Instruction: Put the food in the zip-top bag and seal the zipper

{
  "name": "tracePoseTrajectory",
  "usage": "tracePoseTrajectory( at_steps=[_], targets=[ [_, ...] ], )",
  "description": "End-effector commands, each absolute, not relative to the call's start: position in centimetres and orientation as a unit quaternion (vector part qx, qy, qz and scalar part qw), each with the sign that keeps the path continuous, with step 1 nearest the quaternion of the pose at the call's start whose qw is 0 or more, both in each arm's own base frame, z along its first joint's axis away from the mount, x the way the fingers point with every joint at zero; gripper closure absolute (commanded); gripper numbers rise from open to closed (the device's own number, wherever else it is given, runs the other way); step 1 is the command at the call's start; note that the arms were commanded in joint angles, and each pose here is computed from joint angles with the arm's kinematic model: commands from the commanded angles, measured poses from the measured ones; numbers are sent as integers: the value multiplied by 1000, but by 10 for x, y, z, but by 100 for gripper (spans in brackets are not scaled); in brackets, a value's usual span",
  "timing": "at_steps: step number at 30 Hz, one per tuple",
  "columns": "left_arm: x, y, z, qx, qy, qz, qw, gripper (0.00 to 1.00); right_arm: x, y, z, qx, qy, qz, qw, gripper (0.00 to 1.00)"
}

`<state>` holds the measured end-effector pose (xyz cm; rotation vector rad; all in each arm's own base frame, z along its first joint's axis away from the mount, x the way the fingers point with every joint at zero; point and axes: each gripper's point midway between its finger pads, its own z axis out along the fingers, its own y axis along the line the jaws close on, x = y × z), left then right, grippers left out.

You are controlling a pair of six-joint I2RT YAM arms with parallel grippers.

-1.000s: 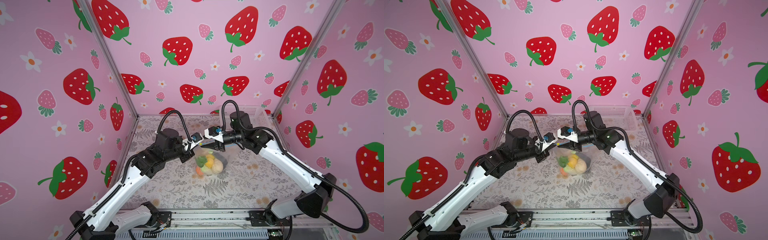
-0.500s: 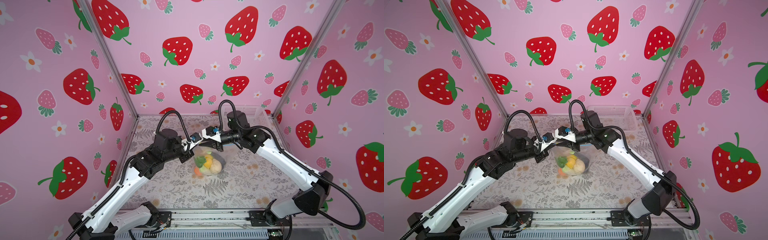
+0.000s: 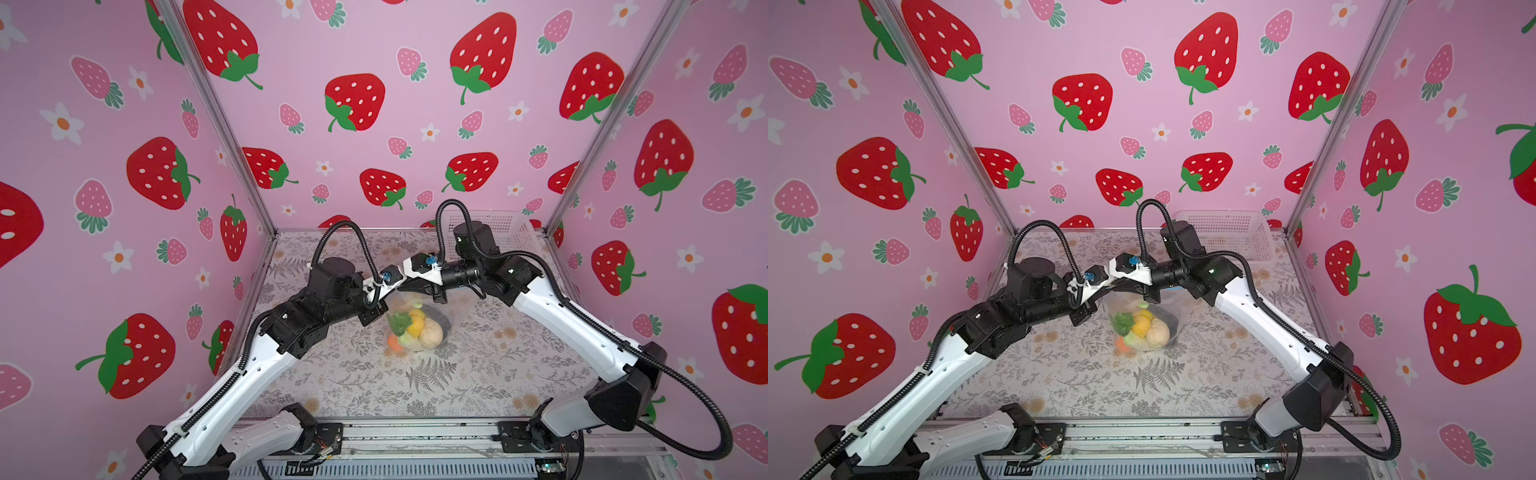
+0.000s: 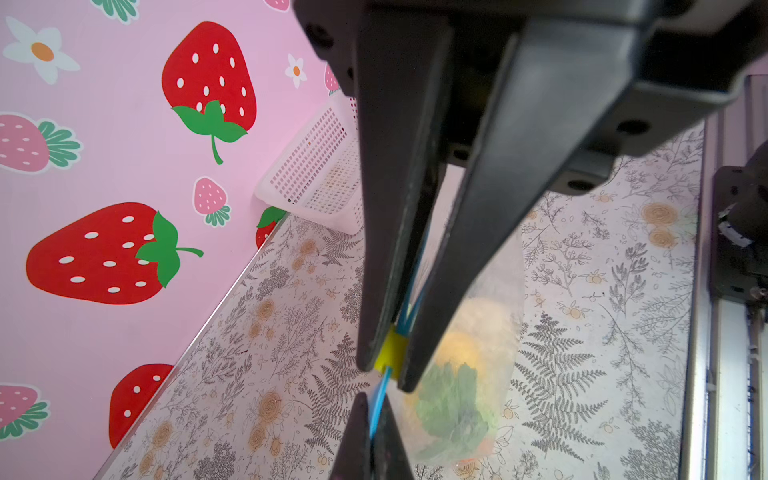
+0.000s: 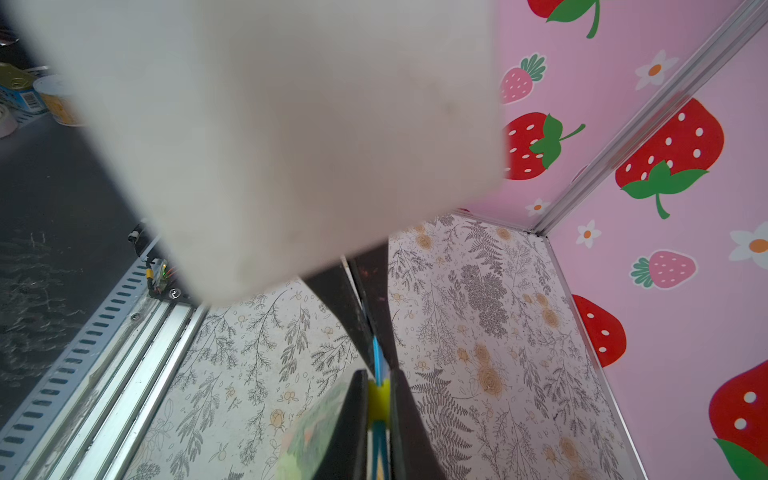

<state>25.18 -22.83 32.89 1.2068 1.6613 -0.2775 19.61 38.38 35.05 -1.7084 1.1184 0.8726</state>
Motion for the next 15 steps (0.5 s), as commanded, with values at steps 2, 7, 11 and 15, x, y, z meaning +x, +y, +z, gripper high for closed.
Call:
tracePoseTrajectory(
  at_steps=[2,7,11,15],
  targets=[
    [252,-227,349,499,670,-108,539,100,196,383,359,-695,445,337,454,96],
    [253,-225,346,497,674,-104,537,100,197,381,361,-696,447,330,455,97],
    [255,-224,346,493,677,-100,538,100,200,381,359,-699,452,324,450,98],
    [257,-220,347,487,680,-96,539,100,202,379,358,-699,458,319,447,98]
  ],
)
